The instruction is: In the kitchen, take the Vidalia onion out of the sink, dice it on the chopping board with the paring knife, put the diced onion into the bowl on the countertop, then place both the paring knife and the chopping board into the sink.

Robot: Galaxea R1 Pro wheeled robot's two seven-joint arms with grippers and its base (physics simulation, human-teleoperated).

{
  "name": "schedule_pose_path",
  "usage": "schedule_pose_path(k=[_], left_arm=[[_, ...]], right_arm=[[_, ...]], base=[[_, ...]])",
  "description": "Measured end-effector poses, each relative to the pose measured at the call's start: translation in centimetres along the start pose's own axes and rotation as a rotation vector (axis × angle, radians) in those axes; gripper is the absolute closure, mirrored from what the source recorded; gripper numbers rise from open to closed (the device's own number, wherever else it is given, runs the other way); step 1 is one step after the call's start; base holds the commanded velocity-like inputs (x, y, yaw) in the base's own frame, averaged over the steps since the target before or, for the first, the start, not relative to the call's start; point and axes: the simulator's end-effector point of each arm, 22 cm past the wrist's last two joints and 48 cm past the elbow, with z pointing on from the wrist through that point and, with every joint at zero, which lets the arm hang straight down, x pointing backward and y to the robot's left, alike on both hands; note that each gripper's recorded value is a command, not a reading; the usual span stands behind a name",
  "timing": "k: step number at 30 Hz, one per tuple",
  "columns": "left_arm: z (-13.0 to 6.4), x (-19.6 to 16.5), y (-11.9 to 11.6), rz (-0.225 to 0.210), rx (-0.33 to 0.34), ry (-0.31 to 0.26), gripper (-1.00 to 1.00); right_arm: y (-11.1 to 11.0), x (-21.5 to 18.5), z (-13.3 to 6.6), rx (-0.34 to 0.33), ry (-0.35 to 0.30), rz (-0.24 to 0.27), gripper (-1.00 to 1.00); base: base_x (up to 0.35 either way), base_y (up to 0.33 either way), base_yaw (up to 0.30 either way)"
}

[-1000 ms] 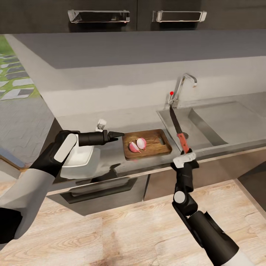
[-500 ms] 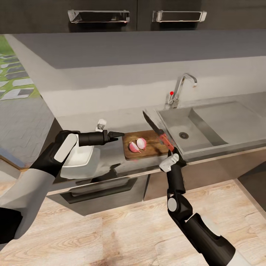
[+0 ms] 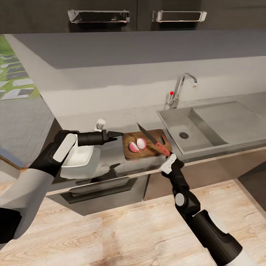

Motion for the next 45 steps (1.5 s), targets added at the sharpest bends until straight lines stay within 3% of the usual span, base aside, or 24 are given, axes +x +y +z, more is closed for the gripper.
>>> schedule_pose_path(k=[4,12,26,45], left_arm=[[-0.5,-0.7,0.0,-0.005,0.003,-0.021,-1.00],[-2.3,-2.7,0.0,-0.044,0.017,-0.082,-1.00],[-3.7,-3.2,0.8,-0.056,-0.001,-0.090,-1.00],[-3.8,-3.6,0.1,-0.036,0.006,-0.095,-1.00]], right_arm=[[0.9,1.5,0.3,-0.084,0.030,0.017,1.00],[0.7,2.9,0.6,-0.119,0.059,0.033,1.00],[0.6,3.1,0.6,-0.120,0.063,0.026,1.00],[-0.3,3.3,0.7,-0.078,0.065,-0.034,1.00]], base=[[0.000,0.000,0.000],[0.000,0.000,0.000],[0.000,0.000,0.000],[0.000,0.000,0.000]])
